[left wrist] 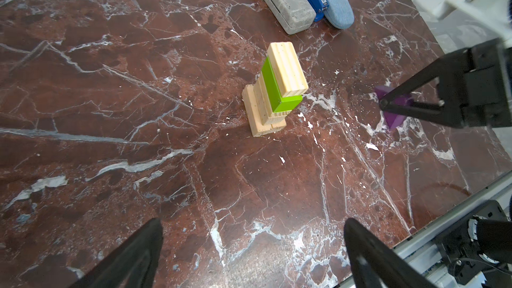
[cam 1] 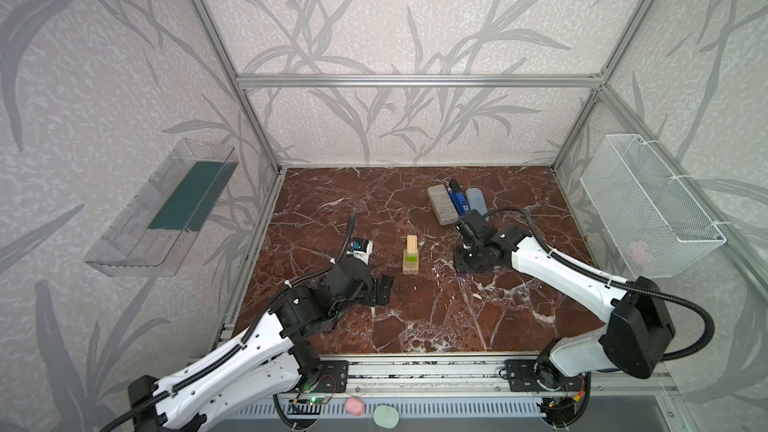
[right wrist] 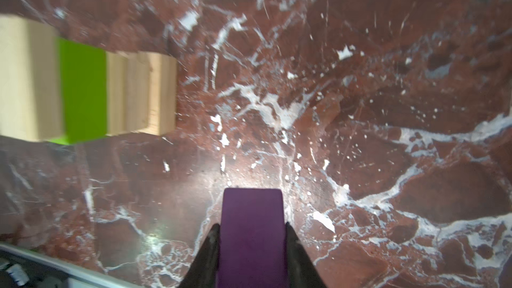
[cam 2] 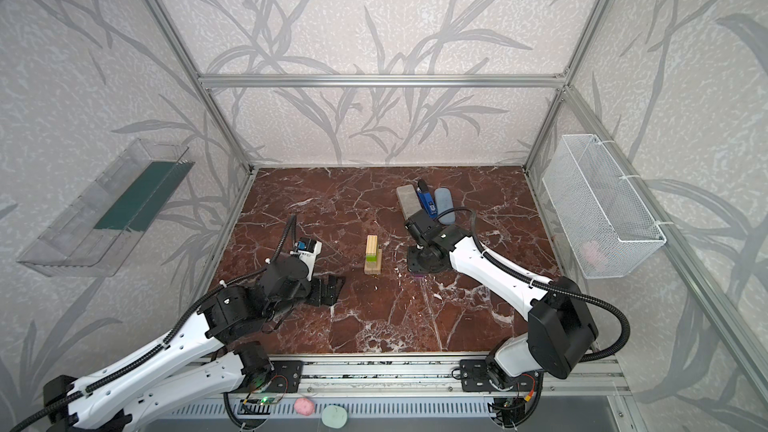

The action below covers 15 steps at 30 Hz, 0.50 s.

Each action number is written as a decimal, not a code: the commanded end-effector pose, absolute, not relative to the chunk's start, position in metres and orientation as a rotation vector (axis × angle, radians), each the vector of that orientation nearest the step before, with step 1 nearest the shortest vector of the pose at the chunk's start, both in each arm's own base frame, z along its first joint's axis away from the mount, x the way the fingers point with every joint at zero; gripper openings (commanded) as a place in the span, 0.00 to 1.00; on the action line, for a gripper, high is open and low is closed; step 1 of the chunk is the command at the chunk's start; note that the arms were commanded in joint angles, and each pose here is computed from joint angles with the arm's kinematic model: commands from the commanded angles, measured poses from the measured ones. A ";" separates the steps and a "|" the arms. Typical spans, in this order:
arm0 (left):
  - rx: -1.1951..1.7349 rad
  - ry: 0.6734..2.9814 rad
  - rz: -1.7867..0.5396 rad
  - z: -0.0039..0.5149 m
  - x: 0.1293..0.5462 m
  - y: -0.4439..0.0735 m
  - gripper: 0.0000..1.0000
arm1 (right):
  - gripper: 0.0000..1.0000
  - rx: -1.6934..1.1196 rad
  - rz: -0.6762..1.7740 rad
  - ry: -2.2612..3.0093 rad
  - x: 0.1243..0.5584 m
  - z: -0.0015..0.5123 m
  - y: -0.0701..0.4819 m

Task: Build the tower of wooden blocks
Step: 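Lift the purple block and carry it over the stack with the right gripper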

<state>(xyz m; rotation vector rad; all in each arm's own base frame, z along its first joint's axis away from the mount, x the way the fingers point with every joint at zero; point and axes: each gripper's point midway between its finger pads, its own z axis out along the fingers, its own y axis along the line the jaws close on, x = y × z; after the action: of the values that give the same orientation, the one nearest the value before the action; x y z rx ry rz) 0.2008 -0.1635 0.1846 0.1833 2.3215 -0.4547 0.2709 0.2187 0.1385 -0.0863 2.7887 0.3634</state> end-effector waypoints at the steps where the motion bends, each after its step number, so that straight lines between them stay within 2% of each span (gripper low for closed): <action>1: 0.130 2.318 -0.443 0.184 0.204 -0.153 1.00 | 0.22 -0.129 0.356 2.802 0.276 0.156 0.230; 4: 0.099 2.327 -0.458 0.181 0.208 -0.150 0.99 | 0.20 -0.130 0.396 2.771 0.288 0.175 0.252; 8: 0.062 2.339 -0.464 0.177 0.211 -0.147 0.99 | 0.17 -0.048 0.315 2.710 0.300 0.190 0.262; 15: -0.016 2.329 -0.465 0.172 0.216 -0.140 0.99 | 0.17 0.000 0.333 2.709 0.310 0.182 0.292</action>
<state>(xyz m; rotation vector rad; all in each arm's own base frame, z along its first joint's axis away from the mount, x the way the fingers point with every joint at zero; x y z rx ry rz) 0.2147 -0.1425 0.1748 0.0279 2.3371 -0.4504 0.3046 0.2864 0.1847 -0.0469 2.7068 0.3782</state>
